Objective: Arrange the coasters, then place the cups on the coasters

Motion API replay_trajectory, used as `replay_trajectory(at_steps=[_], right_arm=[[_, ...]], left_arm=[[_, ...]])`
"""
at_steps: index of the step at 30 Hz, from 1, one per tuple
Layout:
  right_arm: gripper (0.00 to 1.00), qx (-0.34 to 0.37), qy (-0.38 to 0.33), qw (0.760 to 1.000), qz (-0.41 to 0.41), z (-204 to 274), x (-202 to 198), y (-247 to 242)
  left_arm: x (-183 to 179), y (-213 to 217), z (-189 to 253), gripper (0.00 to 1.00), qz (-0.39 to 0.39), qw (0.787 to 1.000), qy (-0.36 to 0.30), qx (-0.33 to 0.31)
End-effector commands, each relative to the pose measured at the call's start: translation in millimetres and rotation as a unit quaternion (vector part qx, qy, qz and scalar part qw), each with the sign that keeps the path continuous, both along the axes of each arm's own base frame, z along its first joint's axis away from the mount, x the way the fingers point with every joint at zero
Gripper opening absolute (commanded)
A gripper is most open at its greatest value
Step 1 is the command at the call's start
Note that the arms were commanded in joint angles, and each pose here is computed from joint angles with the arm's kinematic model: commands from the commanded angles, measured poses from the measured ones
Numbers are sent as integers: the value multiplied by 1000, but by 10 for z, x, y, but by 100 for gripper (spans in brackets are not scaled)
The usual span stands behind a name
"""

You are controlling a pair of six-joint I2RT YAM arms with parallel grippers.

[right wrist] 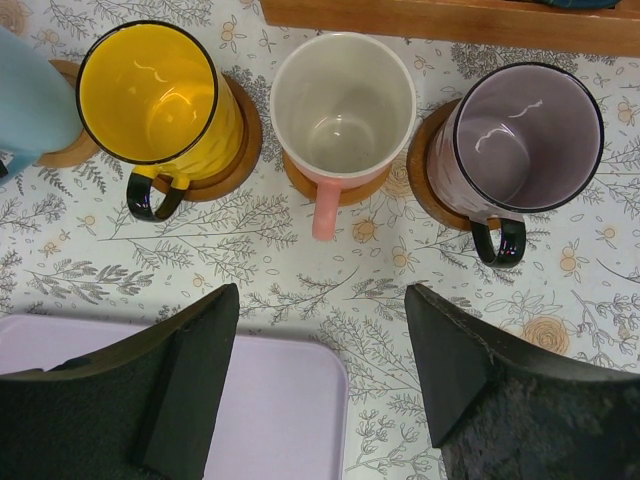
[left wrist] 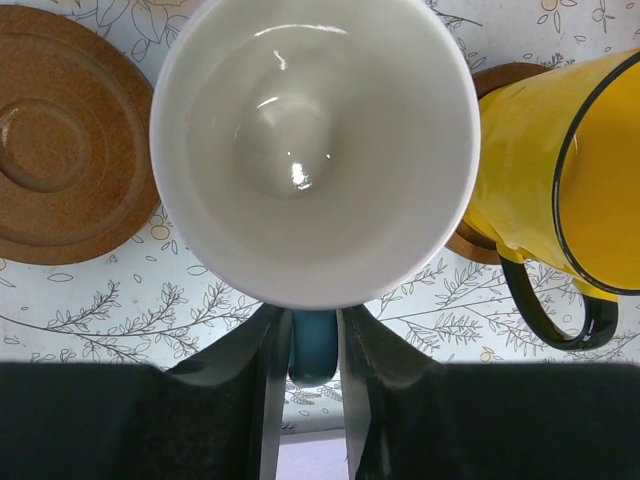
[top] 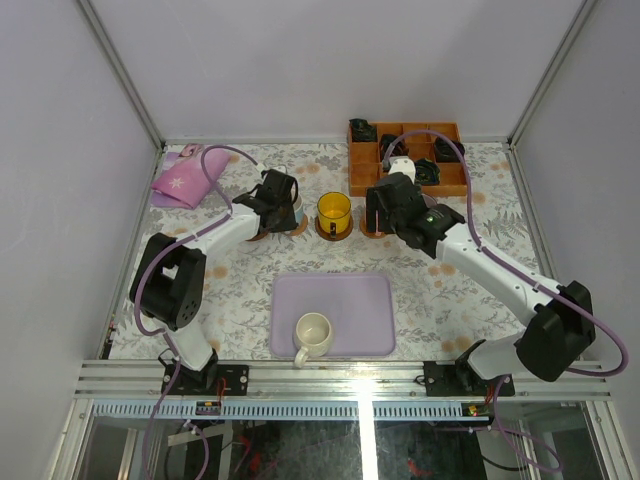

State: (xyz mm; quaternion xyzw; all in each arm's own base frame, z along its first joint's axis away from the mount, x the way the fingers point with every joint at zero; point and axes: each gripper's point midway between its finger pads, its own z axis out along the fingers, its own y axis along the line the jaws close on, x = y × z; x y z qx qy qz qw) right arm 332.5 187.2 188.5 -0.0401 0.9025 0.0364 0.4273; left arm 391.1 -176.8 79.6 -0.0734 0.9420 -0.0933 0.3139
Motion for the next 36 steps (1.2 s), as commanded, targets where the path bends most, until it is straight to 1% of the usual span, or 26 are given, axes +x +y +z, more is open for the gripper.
replay_trajectory(at_steps=[1, 5, 8, 10, 36], right_arm=[[74, 22, -28, 999, 2, 206, 139, 91], [74, 20, -26, 999, 4, 197, 153, 103], [74, 19, -26, 999, 3, 198, 159, 106], [74, 20, -26, 999, 4, 198, 160, 111], [74, 30, -24, 999, 1, 185, 89, 84]], left_arm=[[60, -4, 68, 27, -3, 1000, -11, -3], [51, 16, 74, 40, -2, 1000, -9, 1], [48, 37, 112, 46, 1, 1000, -13, 4], [41, 61, 120, 48, 2, 1000, -13, 10], [-176, 334, 131, 51, 31, 998, 3, 55]])
